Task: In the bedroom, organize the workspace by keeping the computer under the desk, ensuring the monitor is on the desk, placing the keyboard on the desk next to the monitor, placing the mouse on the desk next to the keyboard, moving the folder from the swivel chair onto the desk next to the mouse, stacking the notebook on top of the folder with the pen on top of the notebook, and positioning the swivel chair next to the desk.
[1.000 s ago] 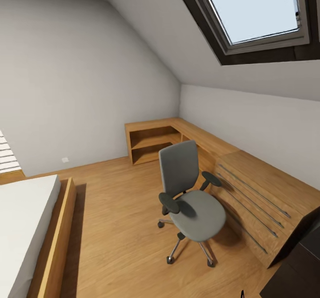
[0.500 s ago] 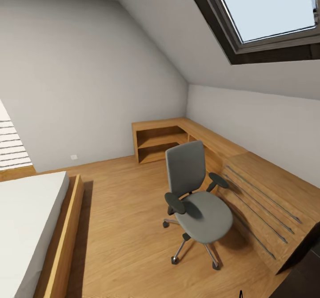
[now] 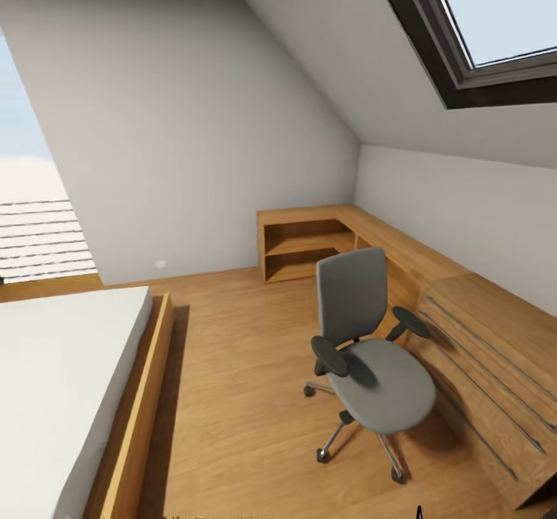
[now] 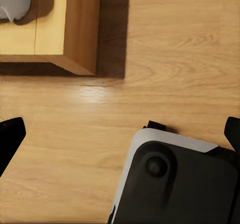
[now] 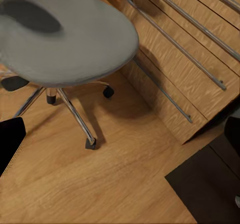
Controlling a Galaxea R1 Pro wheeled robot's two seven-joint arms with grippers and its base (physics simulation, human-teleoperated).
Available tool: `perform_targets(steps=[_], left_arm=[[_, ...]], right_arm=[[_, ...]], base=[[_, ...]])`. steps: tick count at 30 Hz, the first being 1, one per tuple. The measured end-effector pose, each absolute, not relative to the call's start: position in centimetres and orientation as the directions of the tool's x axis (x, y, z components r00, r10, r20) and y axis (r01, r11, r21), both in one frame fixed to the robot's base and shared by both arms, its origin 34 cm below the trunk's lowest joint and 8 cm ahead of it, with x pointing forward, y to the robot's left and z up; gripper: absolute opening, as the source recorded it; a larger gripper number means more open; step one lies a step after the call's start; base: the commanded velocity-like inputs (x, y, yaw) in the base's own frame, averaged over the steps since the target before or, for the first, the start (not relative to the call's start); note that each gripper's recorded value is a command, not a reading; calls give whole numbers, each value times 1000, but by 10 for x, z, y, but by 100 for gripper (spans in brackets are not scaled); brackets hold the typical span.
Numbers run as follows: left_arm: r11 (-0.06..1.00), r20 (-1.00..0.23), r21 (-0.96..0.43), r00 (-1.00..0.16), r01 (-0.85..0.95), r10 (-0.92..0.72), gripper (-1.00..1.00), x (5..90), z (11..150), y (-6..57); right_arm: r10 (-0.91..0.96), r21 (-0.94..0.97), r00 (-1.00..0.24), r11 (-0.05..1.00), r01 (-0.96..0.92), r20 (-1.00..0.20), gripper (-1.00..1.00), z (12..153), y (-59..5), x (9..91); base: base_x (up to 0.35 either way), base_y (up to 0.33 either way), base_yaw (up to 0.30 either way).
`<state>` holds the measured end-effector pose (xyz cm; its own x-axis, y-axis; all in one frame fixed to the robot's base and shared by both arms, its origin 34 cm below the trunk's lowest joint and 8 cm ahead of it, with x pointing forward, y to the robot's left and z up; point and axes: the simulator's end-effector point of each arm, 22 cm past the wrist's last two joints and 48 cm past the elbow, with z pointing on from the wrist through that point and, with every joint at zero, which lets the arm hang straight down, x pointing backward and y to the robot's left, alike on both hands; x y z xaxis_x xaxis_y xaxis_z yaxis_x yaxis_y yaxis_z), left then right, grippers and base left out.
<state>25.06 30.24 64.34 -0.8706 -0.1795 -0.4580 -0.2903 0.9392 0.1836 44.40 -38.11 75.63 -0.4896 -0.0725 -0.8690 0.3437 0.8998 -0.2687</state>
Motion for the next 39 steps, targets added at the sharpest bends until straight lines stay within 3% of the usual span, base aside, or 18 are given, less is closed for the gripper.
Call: perform_targets(steps=[20,39], left_arm=[[939,-443,189,-878,-287,-180,100,244,641,302],[939,-434,192,-883,-284,-179,100,240,640,302]], right_arm=[[-72,-274,-507,901,336,-859,100,750,-379,439],[-70,-267,-517,910,317,-853,100,744,-376,437]], base=[[30,0,222],[271,0,101]])
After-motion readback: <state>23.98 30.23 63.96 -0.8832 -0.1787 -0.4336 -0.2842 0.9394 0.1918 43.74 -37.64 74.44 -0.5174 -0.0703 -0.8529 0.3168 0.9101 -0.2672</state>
